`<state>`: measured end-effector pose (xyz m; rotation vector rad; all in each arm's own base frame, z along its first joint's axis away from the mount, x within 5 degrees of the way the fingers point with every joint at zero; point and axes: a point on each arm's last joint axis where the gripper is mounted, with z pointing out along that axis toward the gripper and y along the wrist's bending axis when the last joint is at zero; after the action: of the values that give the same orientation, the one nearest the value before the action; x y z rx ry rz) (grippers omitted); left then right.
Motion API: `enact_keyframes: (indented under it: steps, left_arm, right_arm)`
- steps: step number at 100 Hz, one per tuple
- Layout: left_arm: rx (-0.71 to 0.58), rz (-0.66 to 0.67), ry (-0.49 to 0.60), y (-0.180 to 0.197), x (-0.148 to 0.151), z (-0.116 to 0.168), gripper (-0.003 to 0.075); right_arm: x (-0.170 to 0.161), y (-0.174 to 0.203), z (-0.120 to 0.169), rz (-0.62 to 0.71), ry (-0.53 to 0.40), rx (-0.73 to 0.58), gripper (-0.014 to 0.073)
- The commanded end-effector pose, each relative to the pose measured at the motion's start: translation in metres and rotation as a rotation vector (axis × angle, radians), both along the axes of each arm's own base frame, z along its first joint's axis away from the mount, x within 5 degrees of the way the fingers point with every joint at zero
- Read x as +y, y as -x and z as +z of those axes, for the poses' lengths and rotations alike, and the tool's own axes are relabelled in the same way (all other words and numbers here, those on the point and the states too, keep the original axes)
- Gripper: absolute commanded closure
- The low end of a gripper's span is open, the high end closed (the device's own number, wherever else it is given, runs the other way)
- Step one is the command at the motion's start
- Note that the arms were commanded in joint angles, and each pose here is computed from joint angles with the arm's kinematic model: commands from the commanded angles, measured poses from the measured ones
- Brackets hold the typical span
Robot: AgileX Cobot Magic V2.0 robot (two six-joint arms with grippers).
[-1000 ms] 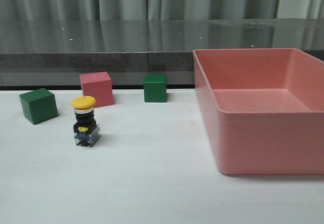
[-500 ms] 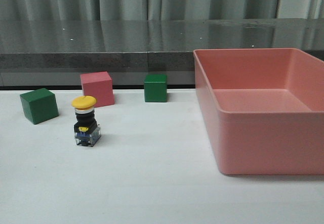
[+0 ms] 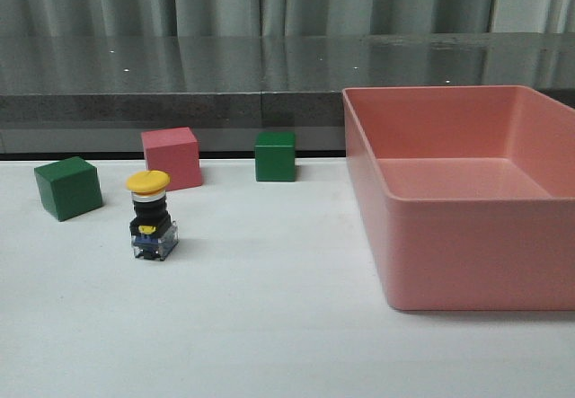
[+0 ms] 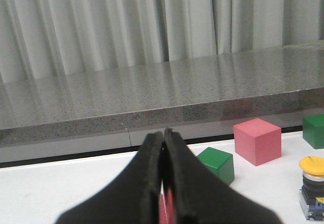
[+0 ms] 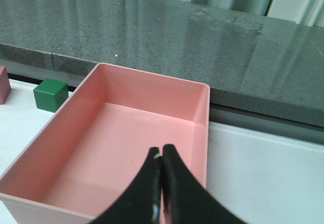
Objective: Place and stand button with both arms
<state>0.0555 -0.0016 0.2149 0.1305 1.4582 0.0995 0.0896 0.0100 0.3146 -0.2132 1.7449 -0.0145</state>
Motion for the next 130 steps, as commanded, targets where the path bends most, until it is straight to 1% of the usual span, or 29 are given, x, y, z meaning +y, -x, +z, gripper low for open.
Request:
enact_keyframes:
  steps: [1,60,70,77,78,79,82,84,87,90,91,92,93,96,106,130]
  left_arm:
    - [-0.066,-0.008,0.015,0.001,-0.001,-0.006,0.0740]
    - [-0.066,-0.008,0.015,0.001,-0.001,-0.006,0.0740]
    - [-0.066,-0.008,0.015,0.001,-0.001,-0.006,0.0740]
    - [-0.066,-0.008,0.015,0.001,-0.001,-0.006,0.0740]
    - [-0.066,-0.008,0.015,0.001,-0.001,-0.006,0.0740]
    - [-0.066,-0.008,0.015,0.001,-0.001,-0.006,0.0740]
    - [-0.066,-0.008,0.015,0.001,-0.001,-0.006,0.0740]
    - [-0.066,-0.008,0.015,0.001,-0.001,-0.006,0.0740]
    - [-0.066,-0.008,0.015,0.001,-0.001,-0.006,0.0740]
    - [-0.066,-0.008,0.015,0.001,-0.001,-0.006,0.0740]
    - [-0.066,-0.008,0.015,0.001,-0.001,-0.006,0.0740]
    - [-0.066,-0.008,0.015,0.001,-0.001,-0.006,0.0740]
    - [-0.066,-0.008,0.015,0.001,-0.001,-0.006,0.0740]
    - [-0.066,-0.008,0.015,0.001,-0.001,-0.006,0.0740]
    - [-0.066,-0.008,0.015,0.001,-0.001,-0.006,0.0740]
    - [-0.066,-0.008,0.015,0.001,-0.001,-0.006,0.0740]
  right_arm:
    - [-0.002,-0.001,0.014,-0.030,-0.015,-0.090,0.0656]
    - [-0.003,-0.001,0.015,-0.031,-0.010,-0.096,0.0656]
    - [-0.001,-0.001,0.011,-0.015,-0.023,-0.089,0.0656]
    - [-0.001,-0.001,0.002,-0.014,-0.042,-0.086,0.0656]
    - [0.000,-0.001,0.000,-0.013,-0.056,-0.080,0.0656]
    - [-0.001,-0.001,-0.001,-0.016,-0.050,-0.086,0.0656]
    - [-0.001,-0.001,-0.006,-0.017,-0.077,-0.087,0.0656]
    - [-0.001,-0.001,-0.010,-0.020,-0.070,-0.090,0.0656]
    - [0.000,-0.001,-0.017,-0.019,-0.098,-0.091,0.0656]
    - [0.000,0.000,-0.022,-0.018,-0.112,-0.111,0.0656]
    - [-0.001,0.001,-0.023,-0.017,-0.103,-0.116,0.0656]
    - [0.000,0.002,-0.026,-0.015,-0.120,-0.116,0.0656]
    - [0.000,0.002,-0.027,-0.014,-0.113,-0.128,0.0656]
    - [0.000,0.004,-0.032,-0.008,-0.138,-0.142,0.0656]
    - [0.000,0.011,-0.049,0.003,-0.173,-0.185,0.0656]
    - [-0.002,0.028,-0.086,0.010,-0.193,-0.262,0.0656]
